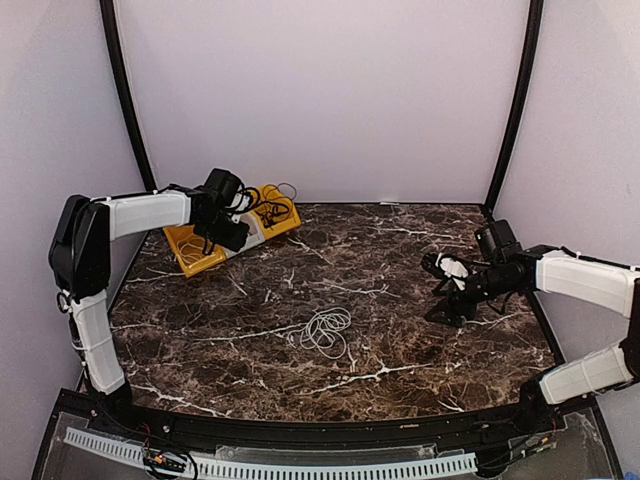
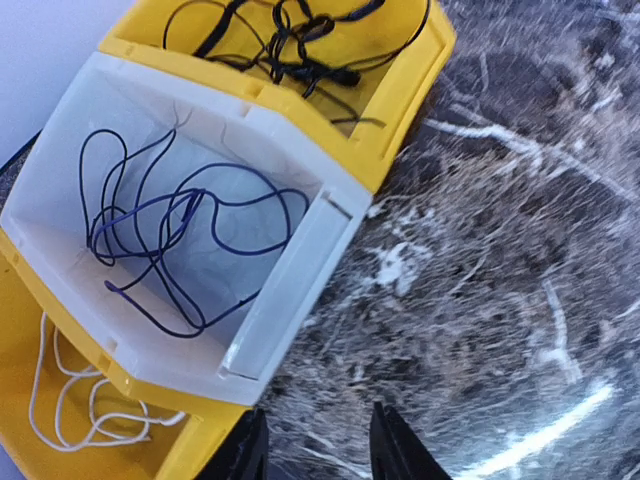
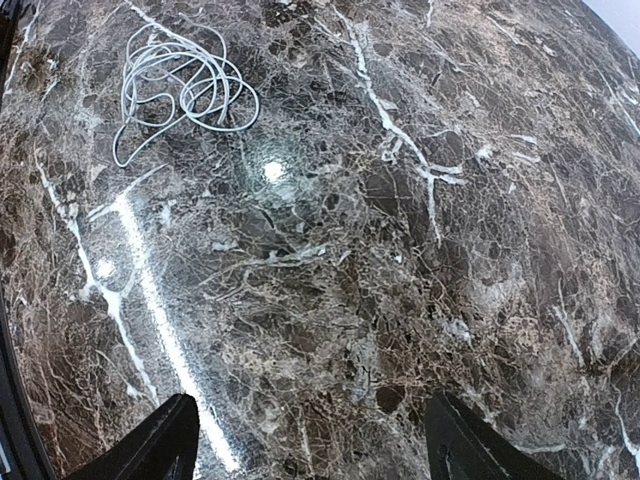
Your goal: Untangle the cables
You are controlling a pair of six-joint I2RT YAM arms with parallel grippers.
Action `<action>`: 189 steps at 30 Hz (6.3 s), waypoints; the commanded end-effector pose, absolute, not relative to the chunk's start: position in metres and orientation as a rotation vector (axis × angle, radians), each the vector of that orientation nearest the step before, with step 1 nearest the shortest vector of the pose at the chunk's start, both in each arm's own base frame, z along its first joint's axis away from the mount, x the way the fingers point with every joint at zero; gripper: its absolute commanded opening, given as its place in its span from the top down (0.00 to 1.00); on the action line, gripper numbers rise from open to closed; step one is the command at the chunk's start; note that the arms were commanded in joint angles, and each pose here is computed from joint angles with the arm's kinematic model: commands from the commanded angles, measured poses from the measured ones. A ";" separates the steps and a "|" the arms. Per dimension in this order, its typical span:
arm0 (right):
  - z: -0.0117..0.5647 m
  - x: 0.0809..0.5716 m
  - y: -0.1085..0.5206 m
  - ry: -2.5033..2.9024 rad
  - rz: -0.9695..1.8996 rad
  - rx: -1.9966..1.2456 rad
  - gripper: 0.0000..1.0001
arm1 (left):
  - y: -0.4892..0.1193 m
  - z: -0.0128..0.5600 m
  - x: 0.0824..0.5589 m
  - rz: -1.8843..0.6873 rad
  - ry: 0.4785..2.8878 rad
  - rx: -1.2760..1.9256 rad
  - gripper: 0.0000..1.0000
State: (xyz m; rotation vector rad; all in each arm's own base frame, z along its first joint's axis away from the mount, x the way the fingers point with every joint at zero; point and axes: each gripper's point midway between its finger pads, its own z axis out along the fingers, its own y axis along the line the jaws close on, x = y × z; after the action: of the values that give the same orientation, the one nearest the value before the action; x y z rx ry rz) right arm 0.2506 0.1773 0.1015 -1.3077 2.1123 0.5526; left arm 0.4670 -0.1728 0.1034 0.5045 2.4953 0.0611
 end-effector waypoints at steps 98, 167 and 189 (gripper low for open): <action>0.086 0.251 0.188 2.145 0.519 -1.385 0.21 | -0.317 0.190 0.523 -0.279 2.016 0.415 0.42; 0.077 0.252 0.182 2.171 0.473 -1.398 0.21 | -0.229 0.140 0.539 0.354 2.212 0.479 1.00; 0.076 0.252 0.182 2.177 0.473 -1.394 0.21 | -0.299 0.126 0.580 0.240 2.140 0.649 1.00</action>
State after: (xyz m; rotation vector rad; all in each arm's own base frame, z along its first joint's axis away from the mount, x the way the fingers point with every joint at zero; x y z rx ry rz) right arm 0.2477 0.1770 0.0709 -1.3918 2.2049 0.4737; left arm 0.5815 -0.2855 0.1089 0.6762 2.1531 0.3449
